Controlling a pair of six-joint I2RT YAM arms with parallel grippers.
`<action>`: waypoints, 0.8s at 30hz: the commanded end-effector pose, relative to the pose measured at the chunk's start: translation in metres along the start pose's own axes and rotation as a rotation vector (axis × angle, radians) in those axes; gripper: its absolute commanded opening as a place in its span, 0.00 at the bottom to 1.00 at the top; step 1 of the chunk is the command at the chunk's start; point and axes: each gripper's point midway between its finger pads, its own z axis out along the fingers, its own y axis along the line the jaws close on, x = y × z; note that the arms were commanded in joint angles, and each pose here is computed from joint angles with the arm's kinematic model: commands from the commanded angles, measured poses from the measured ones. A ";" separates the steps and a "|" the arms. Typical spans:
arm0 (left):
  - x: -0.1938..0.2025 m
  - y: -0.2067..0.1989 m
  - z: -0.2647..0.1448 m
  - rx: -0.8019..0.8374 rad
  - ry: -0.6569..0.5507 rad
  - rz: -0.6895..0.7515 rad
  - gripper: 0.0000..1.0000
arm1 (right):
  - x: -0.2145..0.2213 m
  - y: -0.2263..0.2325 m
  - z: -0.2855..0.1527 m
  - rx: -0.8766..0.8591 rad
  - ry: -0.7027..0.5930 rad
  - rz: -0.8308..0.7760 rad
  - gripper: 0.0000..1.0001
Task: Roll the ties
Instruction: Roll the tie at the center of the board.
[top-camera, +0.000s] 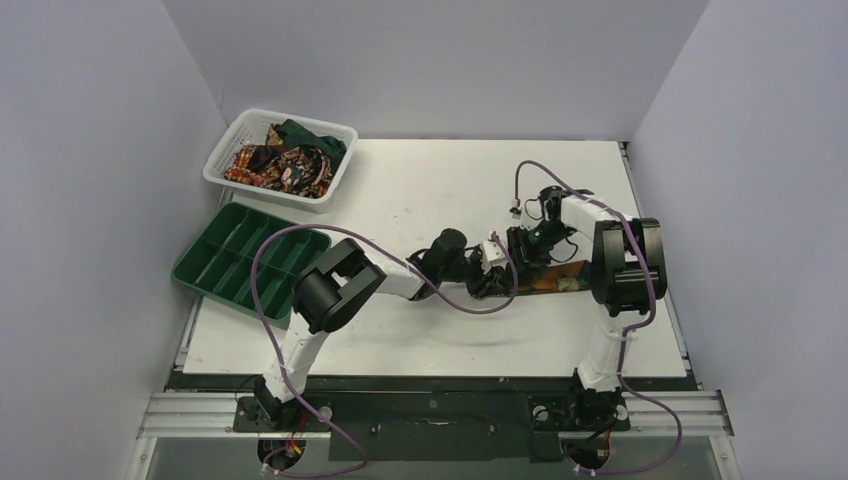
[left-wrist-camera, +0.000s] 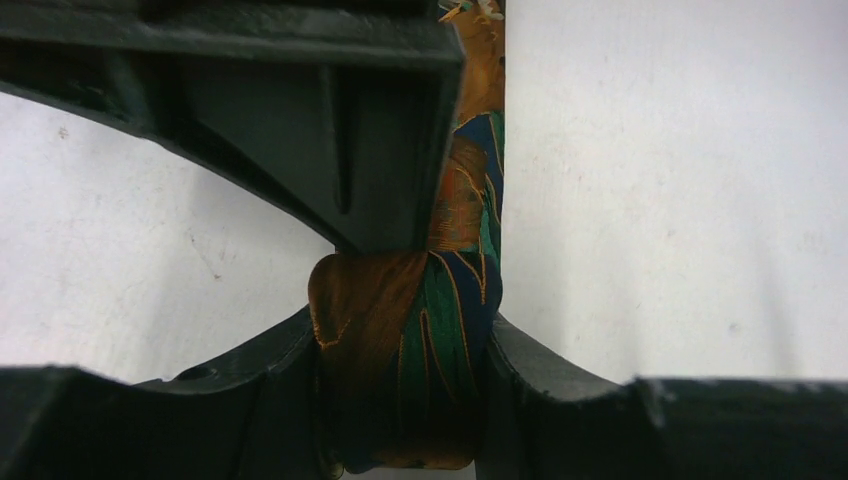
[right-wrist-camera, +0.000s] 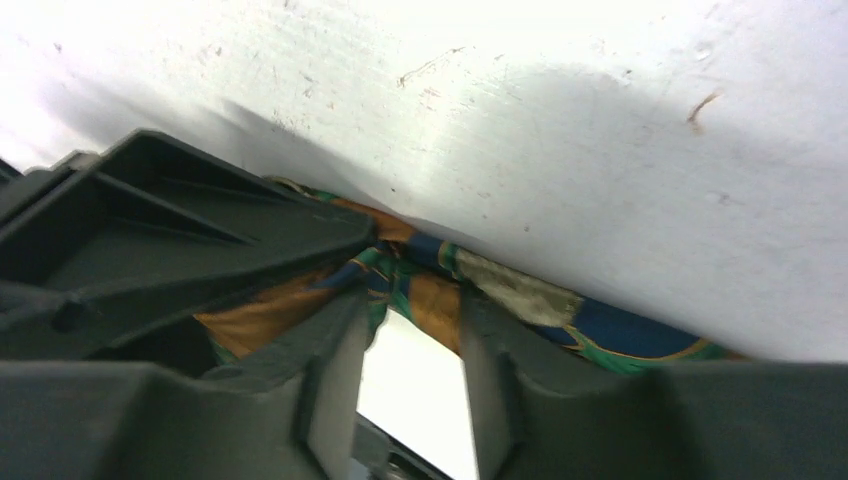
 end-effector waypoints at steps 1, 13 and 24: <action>0.077 -0.001 -0.029 -0.002 0.293 0.070 0.32 | -0.017 0.026 -0.035 -0.107 -0.114 -0.023 0.45; 0.080 -0.007 -0.024 0.085 0.342 0.051 0.38 | 0.000 0.054 -0.009 -0.235 -0.041 -0.011 0.51; 0.040 0.007 -0.024 0.063 0.174 -0.039 0.68 | 0.015 -0.033 0.004 0.068 0.037 -0.038 0.00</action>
